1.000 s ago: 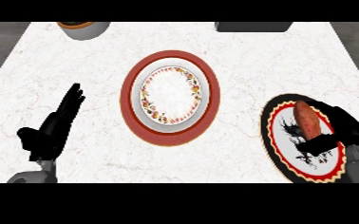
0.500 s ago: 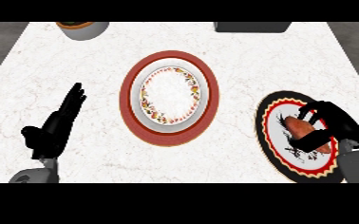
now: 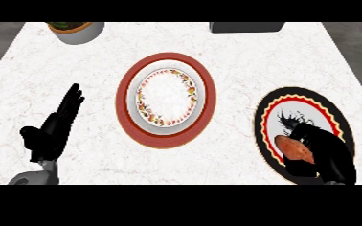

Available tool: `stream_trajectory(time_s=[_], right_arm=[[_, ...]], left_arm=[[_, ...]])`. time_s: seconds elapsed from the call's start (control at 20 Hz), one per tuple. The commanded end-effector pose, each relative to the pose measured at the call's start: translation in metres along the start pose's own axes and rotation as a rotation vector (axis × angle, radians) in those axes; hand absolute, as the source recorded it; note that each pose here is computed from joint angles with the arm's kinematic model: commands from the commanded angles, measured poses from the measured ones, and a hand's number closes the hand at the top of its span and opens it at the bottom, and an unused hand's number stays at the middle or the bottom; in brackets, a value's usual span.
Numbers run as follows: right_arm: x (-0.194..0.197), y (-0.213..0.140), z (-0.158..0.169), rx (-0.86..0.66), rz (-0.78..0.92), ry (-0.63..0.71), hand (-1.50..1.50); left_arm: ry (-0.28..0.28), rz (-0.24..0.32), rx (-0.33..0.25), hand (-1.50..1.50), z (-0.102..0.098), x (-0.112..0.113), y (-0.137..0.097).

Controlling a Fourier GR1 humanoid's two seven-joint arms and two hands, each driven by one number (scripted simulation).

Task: Pick the sweet potato from the plate and place it in the plate

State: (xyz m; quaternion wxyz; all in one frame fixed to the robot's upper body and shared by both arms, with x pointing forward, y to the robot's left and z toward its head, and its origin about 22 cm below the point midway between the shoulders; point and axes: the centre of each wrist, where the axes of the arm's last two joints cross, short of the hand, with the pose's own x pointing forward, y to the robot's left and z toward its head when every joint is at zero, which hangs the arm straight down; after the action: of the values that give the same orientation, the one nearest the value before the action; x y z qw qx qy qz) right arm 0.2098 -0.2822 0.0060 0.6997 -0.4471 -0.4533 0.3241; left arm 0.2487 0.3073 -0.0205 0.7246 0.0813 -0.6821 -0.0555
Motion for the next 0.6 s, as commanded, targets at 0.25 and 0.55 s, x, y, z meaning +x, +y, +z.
stream_trajectory(time_s=[0.25, 0.55], right_arm=[[0.051, -0.025, 0.126, -0.198, -0.054, -0.063, 1.50], [0.080, -0.053, 0.161, -0.359, -0.076, -0.119, 1.50]], left_arm=[[0.015, 0.002, 0.003, 0.00, -0.002, -0.007, 0.000], [-0.007, -0.001, -0.007, 0.00, -0.009, 0.002, 0.003]])
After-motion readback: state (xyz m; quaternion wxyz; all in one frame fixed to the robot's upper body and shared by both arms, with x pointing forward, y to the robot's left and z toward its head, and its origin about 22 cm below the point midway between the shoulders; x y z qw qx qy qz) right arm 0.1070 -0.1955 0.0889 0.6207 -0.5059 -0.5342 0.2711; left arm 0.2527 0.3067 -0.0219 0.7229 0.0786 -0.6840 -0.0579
